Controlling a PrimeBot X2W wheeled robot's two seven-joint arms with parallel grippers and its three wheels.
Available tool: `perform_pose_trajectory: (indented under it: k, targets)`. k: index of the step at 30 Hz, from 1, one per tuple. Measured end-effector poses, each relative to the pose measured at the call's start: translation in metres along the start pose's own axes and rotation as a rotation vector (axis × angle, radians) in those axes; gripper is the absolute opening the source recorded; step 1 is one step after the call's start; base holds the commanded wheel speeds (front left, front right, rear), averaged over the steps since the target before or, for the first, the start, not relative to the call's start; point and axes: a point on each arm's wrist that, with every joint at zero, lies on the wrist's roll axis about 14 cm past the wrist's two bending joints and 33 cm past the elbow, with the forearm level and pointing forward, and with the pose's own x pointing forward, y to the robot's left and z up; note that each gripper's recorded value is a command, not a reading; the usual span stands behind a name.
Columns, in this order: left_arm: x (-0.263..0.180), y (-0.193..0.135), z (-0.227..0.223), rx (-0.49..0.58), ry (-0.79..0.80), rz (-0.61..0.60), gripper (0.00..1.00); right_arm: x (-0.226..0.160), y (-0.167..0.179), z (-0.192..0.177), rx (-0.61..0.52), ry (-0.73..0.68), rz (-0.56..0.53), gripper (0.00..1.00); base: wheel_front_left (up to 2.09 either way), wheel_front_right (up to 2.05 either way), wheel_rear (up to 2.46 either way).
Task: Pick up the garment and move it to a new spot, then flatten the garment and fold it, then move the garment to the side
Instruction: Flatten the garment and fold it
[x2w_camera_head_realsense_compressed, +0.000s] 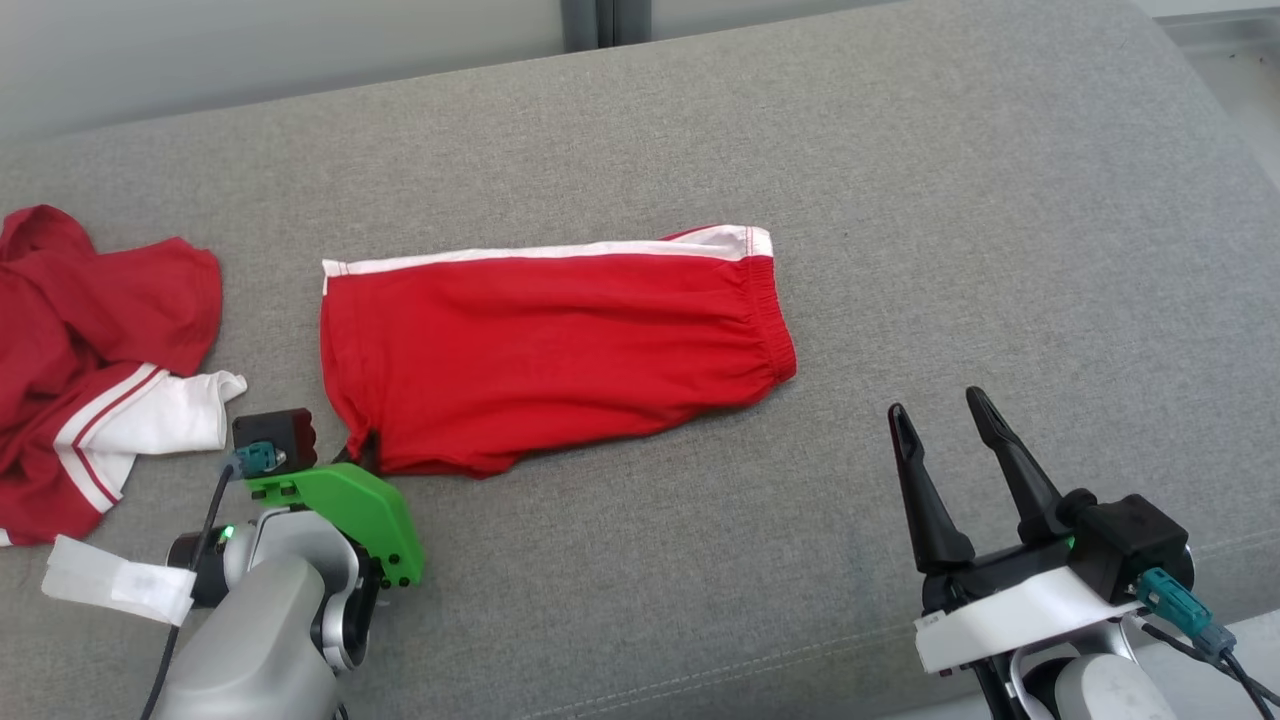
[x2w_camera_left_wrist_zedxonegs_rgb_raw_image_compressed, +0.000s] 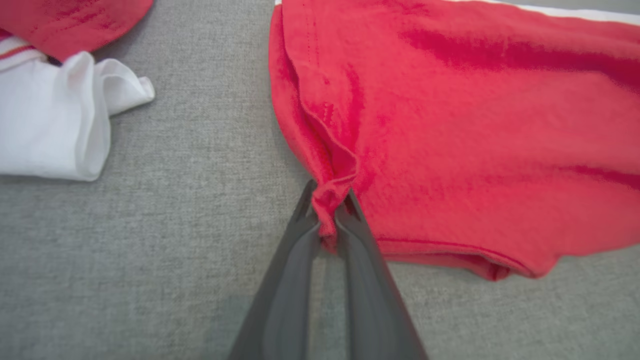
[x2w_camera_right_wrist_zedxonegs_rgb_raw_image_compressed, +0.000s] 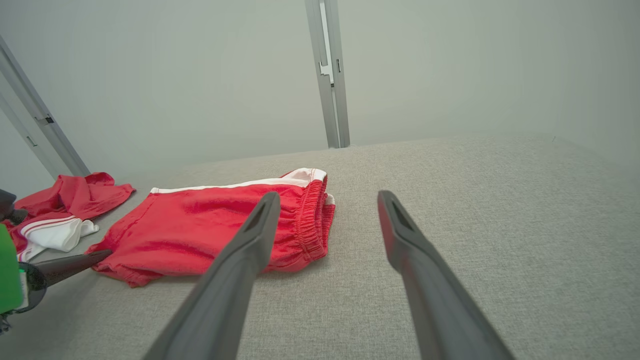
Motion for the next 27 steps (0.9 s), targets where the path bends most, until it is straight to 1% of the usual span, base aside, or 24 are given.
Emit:
perform_pose_trajectory:
  k: [4,5,6,7,10,14,17,22,26,27]
  targets:
    - [-0.012,0.001,-0.002,-0.028,-0.021,0.018,0.00,-0.002,0.004,0.005,0.003,-0.011,0.013,1.00,0.00,0.00,0.00]
    - [-0.014,0.001,-0.003,-0.030,-0.022,0.018,0.20,-0.003,0.006,0.006,0.003,-0.012,0.016,1.00,0.00,0.00,0.00]
    - [-0.016,0.001,-0.005,-0.028,-0.018,0.015,0.85,-0.003,0.007,0.006,0.005,-0.012,0.019,1.00,0.00,0.00,0.00]
    - [-0.018,0.000,-0.006,-0.028,-0.016,0.011,1.00,-0.004,0.008,0.007,0.005,-0.013,0.021,1.00,0.00,0.00,0.00]
    - [-0.022,-0.001,-0.006,-0.046,-0.025,0.010,1.00,-0.005,0.010,0.008,0.007,-0.014,0.027,1.00,0.00,0.00,0.00]
    - [-0.032,-0.001,0.021,-0.012,-0.169,0.012,1.00,-0.008,0.012,0.010,0.009,-0.015,0.033,1.00,0.00,0.00,0.00]
    - [-0.043,-0.001,0.038,-0.009,-0.259,0.005,1.00,-0.010,0.014,0.013,0.010,-0.026,0.039,1.00,0.00,0.00,0.00]
    - [-0.068,-0.002,0.059,-0.094,-0.376,0.006,1.00,-0.018,0.020,0.015,0.029,-0.028,0.052,1.00,0.00,0.00,0.00]
    - [-0.101,0.009,0.091,-0.209,-0.534,0.054,1.00,-0.024,0.020,0.018,0.079,-0.044,0.048,1.00,0.00,0.00,0.00]
    - [-0.110,0.011,0.092,-0.218,-0.560,0.067,1.00,-0.025,0.020,0.017,0.080,-0.044,0.051,1.00,0.00,0.00,0.00]
